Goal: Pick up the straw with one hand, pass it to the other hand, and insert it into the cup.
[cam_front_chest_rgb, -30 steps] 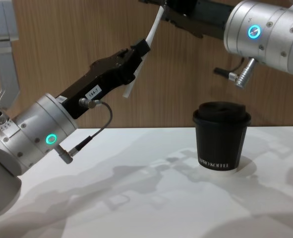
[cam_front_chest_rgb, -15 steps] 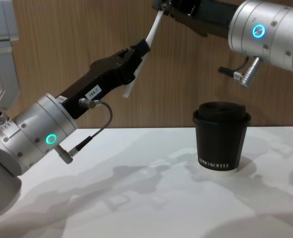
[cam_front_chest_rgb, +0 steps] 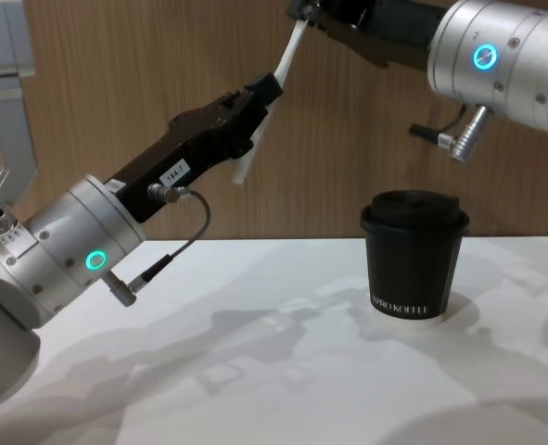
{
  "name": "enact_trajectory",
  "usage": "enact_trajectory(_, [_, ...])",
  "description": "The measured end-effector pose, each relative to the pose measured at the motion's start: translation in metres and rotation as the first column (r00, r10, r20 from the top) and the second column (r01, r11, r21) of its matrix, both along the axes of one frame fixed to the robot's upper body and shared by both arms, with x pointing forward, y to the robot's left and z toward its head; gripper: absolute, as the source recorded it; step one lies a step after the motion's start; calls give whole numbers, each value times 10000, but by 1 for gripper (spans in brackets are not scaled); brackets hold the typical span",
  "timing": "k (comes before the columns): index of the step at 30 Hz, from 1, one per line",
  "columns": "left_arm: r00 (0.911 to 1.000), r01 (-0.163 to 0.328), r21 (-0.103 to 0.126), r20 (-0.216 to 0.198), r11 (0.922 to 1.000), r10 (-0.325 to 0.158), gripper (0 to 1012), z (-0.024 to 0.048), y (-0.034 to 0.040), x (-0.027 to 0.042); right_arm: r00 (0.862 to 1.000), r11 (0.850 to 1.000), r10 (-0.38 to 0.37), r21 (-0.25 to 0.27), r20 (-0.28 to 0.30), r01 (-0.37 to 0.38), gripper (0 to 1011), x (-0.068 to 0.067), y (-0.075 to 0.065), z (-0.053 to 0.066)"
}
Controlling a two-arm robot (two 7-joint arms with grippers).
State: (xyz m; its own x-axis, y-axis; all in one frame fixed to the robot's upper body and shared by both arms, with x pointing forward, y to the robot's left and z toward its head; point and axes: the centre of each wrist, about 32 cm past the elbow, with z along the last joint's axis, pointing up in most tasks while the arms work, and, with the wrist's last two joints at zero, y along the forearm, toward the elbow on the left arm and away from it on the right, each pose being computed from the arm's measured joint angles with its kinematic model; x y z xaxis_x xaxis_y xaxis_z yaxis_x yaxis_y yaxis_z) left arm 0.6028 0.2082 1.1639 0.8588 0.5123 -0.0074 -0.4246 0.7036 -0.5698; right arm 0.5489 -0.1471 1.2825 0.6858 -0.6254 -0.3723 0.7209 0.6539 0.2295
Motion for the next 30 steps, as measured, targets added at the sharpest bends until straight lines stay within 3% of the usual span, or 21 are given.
enact_trajectory(11, [10000,-1,-1,0,10000,1,322,0,0,0,10000,10000,-34,2,21,34,14,-9,4,0])
enact_trajectory(18, [10000,-1,-1,0,10000,1,566,0,0,0,9997,9998,-173,-34,152,173,14,-12,-4,-4])
enact_trajectory(30, [10000,-1,0,0,10000,1,932,0,0,0,9892,9906,-1039,-782,1032,1122,14,-25,-52,-51])
